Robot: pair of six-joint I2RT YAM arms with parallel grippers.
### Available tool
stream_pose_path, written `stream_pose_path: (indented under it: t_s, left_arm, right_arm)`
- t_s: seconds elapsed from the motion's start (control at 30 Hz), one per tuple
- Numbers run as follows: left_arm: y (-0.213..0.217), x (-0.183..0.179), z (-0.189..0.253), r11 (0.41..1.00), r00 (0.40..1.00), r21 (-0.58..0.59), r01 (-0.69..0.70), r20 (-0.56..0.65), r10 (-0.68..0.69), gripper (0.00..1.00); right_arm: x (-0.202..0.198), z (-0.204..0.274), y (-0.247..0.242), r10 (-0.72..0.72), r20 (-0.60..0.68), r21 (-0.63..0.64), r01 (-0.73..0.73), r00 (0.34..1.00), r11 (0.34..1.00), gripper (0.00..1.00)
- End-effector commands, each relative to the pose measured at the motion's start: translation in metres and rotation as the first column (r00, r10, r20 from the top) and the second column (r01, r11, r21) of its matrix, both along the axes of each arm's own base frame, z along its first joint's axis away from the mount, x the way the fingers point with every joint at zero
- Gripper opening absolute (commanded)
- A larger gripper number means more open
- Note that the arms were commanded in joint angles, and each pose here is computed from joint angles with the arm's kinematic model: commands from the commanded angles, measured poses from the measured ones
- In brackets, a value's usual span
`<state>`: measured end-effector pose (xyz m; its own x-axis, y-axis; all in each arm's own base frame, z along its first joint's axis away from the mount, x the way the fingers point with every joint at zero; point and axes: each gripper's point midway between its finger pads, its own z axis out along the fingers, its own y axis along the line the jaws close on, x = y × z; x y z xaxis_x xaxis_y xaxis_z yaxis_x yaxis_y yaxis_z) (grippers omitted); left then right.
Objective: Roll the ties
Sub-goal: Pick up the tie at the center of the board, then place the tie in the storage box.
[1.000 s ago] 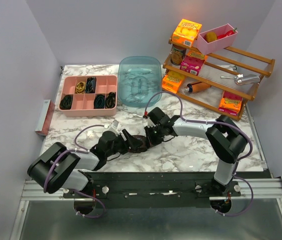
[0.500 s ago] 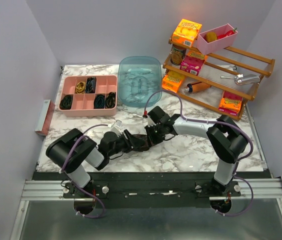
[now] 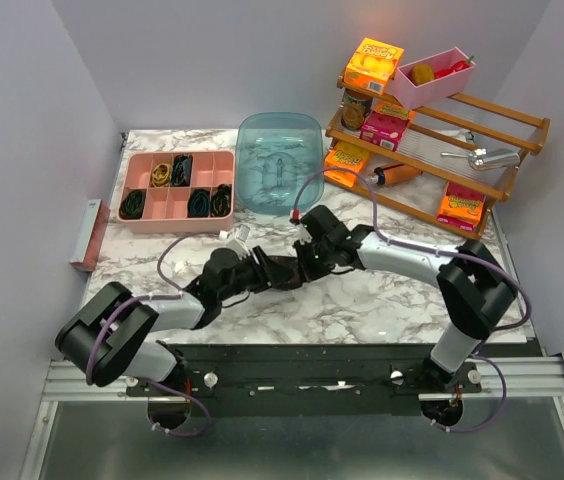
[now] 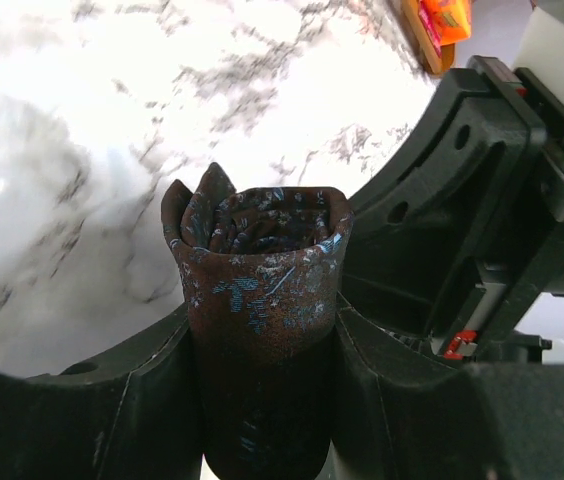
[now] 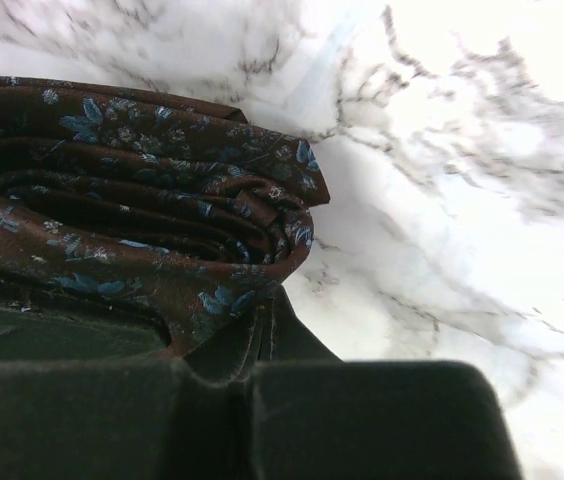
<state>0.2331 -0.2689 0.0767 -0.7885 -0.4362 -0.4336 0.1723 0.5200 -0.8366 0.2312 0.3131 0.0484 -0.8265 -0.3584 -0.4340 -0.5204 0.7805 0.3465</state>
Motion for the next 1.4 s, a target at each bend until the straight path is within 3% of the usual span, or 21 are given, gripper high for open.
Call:
stream_pose_path:
  t_s: [0.0,0.5,0.8,0.97,1.37]
  left_arm:
    - [-0.001,0.011,0.012,0.994,0.999,0.111,0.013,0.041,-0.018,0.26]
    - [0.014,0.105,0.132,0.990,0.987,0.133,-0.045,0.156,0.024,0.13]
    - [0.041,0.155,0.209,0.994,0.965,0.077,-0.083,0.257,0.061,0.00]
    - [0.068,0.171,0.248,0.989,0.939,0.071,-0.127,0.330,0.097,0.00]
    - [0.105,0.191,0.248,0.979,0.936,0.085,-0.185,0.319,0.149,0.00]
  right_arm:
    - [0.013,0.046,0.005,-0.022,0.119,0.093,0.011,0.993,0.996,0.07]
    - [0.049,0.155,-0.022,-0.077,0.261,0.087,0.056,0.962,0.995,0.56]
    - [0.083,0.246,-0.015,-0.133,0.392,0.212,0.052,0.910,0.976,0.84]
    - [0.088,0.275,-0.018,-0.168,0.439,0.263,0.053,0.883,0.963,1.00]
    - [0.096,0.272,-0.019,-0.170,0.437,0.268,0.053,0.883,0.962,1.00]
